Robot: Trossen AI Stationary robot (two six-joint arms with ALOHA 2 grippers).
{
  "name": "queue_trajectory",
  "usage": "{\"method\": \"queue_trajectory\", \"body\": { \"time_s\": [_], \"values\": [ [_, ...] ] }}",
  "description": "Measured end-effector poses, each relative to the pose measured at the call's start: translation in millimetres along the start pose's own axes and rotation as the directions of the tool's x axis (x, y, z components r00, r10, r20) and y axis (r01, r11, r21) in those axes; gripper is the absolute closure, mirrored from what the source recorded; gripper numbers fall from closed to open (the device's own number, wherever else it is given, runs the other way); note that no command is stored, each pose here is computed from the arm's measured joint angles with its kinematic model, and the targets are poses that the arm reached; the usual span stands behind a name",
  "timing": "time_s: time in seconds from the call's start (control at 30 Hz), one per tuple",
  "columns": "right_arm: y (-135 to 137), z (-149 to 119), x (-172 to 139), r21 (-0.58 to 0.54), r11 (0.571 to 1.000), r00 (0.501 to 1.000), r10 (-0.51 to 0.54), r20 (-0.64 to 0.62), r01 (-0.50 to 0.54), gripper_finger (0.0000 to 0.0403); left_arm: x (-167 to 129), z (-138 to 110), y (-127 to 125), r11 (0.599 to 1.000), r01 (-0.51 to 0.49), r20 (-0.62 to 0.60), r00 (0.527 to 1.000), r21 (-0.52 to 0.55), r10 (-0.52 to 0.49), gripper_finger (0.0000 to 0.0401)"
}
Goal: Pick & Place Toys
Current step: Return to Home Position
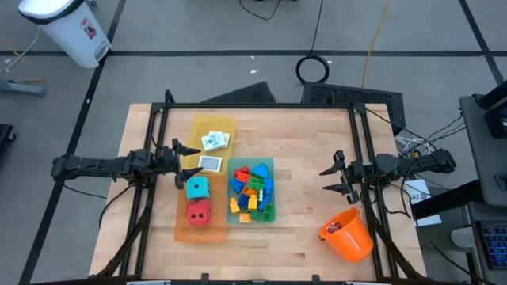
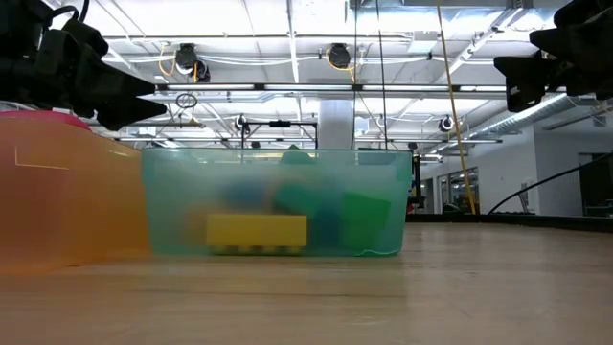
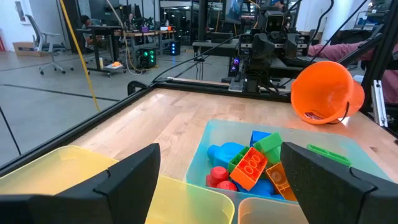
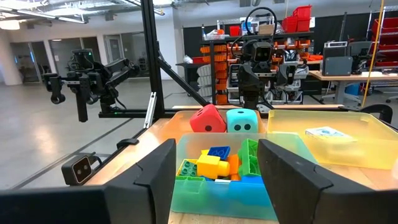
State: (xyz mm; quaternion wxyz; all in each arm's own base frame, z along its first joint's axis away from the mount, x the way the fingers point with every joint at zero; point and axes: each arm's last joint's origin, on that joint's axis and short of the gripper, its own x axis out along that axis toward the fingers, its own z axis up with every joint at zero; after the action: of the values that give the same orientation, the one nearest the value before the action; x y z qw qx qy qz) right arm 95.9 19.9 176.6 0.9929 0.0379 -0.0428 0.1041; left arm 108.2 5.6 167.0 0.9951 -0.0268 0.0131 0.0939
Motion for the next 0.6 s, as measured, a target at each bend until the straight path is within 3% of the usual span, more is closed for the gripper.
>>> {"method": "queue_trajectory", "body": {
  "time_s": [0.6],
  "values": [
    [0.0, -0.1, 0.0, 0.000, 1.000, 1.000, 0.000, 0.000, 0.000, 0.0213, 0.0, 0.0, 0.0, 1.000, 0.000, 0.000, 1.000, 0.000, 0.000, 0.0064]
  ]
}}
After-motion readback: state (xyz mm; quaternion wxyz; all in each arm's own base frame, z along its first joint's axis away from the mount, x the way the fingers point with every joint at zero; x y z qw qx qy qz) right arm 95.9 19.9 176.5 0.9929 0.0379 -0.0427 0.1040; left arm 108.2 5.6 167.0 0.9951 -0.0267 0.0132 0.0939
